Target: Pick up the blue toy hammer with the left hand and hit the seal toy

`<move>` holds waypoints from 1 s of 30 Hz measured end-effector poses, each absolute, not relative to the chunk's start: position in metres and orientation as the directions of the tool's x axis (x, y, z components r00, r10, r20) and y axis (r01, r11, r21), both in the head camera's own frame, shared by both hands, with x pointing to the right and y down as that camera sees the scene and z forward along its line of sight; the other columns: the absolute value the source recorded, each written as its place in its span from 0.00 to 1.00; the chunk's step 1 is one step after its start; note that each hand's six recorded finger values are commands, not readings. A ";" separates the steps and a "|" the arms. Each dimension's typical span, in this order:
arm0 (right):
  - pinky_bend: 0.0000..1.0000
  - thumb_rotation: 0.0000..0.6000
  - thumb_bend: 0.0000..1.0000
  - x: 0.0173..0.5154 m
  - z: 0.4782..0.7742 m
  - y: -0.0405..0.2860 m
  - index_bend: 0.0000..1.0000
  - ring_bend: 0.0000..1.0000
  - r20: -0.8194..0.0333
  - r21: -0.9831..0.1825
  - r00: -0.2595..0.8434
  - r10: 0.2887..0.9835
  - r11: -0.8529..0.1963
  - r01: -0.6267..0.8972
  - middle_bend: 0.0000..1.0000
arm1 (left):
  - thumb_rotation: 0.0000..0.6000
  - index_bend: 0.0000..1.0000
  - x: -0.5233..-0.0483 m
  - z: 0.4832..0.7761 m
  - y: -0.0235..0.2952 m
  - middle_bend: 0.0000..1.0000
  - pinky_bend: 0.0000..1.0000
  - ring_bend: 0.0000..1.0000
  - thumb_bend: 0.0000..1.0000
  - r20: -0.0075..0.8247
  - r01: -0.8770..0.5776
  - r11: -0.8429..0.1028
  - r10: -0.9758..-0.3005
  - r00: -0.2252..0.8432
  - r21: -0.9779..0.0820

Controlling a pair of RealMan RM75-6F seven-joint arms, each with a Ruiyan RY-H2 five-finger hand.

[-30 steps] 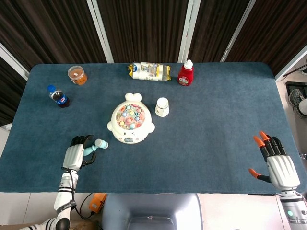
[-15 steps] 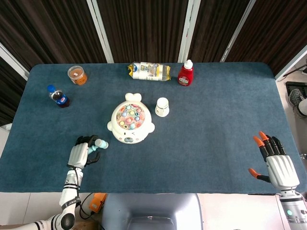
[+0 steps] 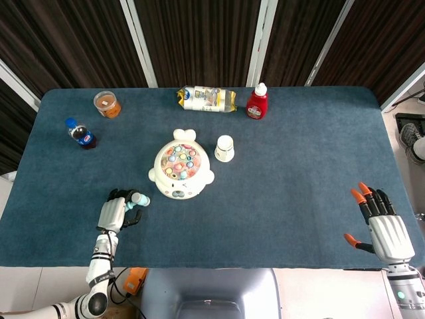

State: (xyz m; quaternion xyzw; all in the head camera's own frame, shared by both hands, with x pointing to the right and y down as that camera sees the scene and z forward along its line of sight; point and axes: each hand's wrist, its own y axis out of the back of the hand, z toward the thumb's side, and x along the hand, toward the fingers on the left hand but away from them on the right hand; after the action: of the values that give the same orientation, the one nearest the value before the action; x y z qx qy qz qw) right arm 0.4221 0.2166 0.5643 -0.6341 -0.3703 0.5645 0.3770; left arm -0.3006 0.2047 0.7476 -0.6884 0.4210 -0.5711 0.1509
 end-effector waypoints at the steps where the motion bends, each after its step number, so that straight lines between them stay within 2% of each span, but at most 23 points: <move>1: 0.00 1.00 0.27 0.422 0.564 0.217 0.00 0.00 -0.437 -0.896 0.088 0.895 -0.441 0.044 0.00 | 0.92 0.29 -0.301 0.748 0.204 0.30 0.09 0.18 0.41 0.659 -0.408 -0.599 -0.752 -0.008 -0.689; 30: 0.00 1.00 0.27 0.422 0.566 0.217 0.00 0.00 -0.440 -0.895 0.086 0.894 -0.444 0.039 0.00 | 0.91 0.39 -0.309 0.753 0.204 0.38 0.09 0.23 0.45 0.670 -0.419 -0.599 -0.742 -0.030 -0.682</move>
State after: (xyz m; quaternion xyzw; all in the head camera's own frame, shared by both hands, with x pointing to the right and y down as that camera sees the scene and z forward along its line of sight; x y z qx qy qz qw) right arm 0.4217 0.2168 0.5659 -0.6330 -0.3683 0.5669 0.3771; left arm -0.3094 0.2040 0.7527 -0.6824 0.4253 -0.5780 0.1395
